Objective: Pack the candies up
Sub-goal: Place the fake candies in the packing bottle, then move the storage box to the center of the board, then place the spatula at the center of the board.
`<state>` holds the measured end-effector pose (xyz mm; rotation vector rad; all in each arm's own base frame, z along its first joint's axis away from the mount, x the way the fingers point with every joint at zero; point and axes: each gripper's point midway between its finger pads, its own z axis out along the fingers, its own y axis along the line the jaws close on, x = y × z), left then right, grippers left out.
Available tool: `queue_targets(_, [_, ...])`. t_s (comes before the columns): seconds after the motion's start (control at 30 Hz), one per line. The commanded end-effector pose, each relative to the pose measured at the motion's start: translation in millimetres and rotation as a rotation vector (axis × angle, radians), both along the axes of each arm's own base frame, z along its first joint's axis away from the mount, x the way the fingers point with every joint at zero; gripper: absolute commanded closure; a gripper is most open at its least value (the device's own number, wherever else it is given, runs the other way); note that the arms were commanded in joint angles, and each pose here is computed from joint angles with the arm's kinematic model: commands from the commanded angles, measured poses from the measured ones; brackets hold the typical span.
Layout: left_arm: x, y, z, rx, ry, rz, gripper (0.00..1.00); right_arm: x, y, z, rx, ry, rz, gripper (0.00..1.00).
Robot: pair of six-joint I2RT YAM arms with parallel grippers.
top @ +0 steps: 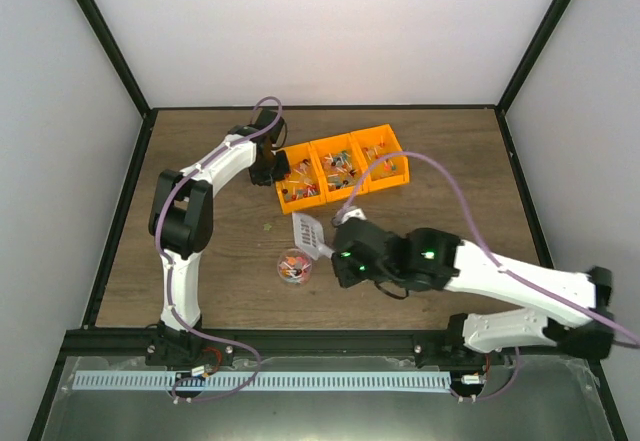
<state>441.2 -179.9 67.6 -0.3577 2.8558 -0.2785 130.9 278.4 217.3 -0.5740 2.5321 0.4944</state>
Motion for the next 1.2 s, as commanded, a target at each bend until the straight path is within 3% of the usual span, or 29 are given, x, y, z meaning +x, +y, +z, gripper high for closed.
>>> queue_targets(0.0, [-5.8,17.9,-14.9,0.057,0.026,0.007,0.95,26.3,-27.1,48.8,0.279,-0.038,-0.175,0.99])
queue_targets(0.23, [-4.8,31.3,-11.9,0.167,-0.014,-0.113,0.96,73.3,-102.2,37.3,0.54,-0.019,-0.474,0.99])
queue_targets(0.5, [-18.4,36.3,-19.7,0.198,0.009,-0.196,0.96,123.0,-153.4,14.7,0.656,0.0,-0.719,0.99])
queue_targets(0.63, [-21.7,41.1,-17.5,0.223,0.004,-0.222,0.96,148.2,-189.8,17.2,0.79,-0.044,-0.799,0.99])
queue_targets(0.87, [-23.1,43.5,-17.6,0.236,0.01,-0.234,0.92,175.8,-236.6,-43.5,1.008,0.066,-0.95,0.99])
queue_targets(1.07, [-21.3,45.1,-8.2,0.248,-0.002,-0.237,0.8,193.0,-245.3,-89.3,0.932,0.145,-1.015,0.98])
queue_targets(1.17, [-22.7,45.5,-3.3,0.245,-0.013,-0.237,0.74,194.5,-250.0,-100.9,0.875,0.154,-1.035,0.87])
